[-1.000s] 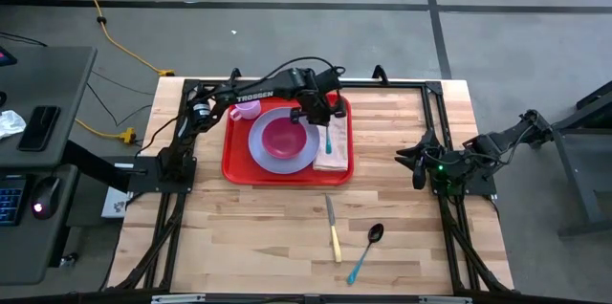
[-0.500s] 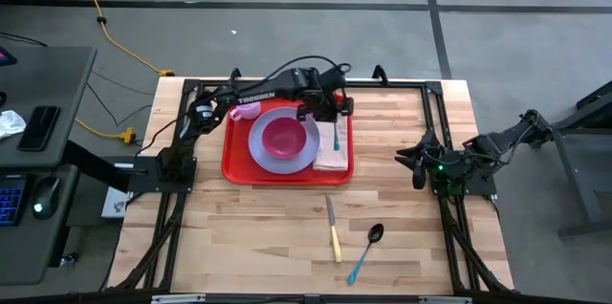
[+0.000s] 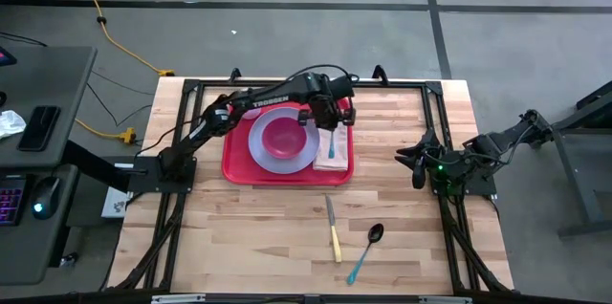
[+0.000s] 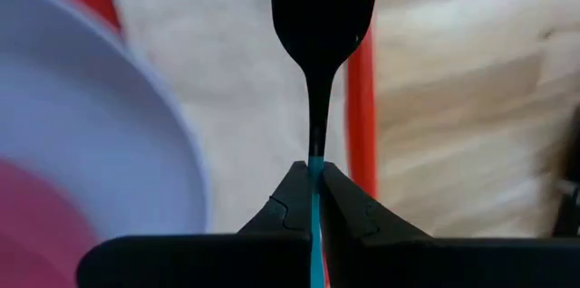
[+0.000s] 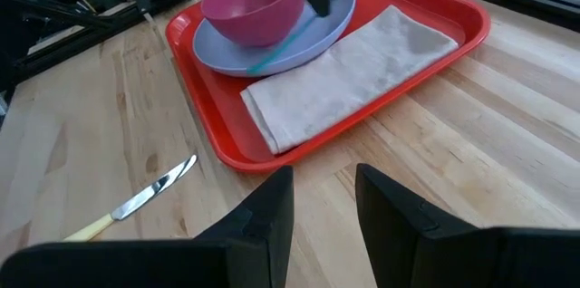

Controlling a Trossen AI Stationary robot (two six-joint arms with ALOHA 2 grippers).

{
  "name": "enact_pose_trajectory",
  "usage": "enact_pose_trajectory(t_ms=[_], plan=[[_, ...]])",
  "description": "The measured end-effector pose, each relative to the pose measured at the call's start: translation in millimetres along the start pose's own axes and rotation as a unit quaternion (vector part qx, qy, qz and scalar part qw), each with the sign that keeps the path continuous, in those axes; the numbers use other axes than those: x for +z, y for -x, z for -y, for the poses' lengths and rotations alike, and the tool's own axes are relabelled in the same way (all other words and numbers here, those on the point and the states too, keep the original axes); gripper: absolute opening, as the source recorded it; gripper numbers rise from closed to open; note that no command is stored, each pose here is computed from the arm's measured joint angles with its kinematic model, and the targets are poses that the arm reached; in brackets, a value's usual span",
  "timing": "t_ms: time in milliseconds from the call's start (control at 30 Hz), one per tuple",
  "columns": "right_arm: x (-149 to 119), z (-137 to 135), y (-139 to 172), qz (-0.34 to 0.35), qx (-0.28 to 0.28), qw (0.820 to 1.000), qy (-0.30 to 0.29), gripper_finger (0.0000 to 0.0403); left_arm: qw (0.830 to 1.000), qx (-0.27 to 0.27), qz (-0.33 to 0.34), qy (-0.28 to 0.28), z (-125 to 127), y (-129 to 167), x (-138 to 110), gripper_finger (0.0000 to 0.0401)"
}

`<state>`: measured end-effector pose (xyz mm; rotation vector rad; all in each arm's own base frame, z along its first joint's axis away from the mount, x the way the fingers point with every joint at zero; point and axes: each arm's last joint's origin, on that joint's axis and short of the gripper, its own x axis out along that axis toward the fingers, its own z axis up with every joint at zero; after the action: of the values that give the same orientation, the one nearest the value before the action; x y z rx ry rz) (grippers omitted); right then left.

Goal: Set up tray
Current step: Put the blue fork on the white table napkin to the right of the purple plate

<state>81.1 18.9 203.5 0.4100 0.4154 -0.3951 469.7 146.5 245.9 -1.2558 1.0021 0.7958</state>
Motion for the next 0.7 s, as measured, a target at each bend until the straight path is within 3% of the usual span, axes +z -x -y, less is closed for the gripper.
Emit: enact_pose_trajectory(t_ms=[700], plan=[[0.3, 0.3, 0.0, 0.005, -0.005, 1.000, -0.001, 0.0099, 1.000, 0.019, -0.011, 0.019, -0.4, -28.3, -1.7, 0.0035]])
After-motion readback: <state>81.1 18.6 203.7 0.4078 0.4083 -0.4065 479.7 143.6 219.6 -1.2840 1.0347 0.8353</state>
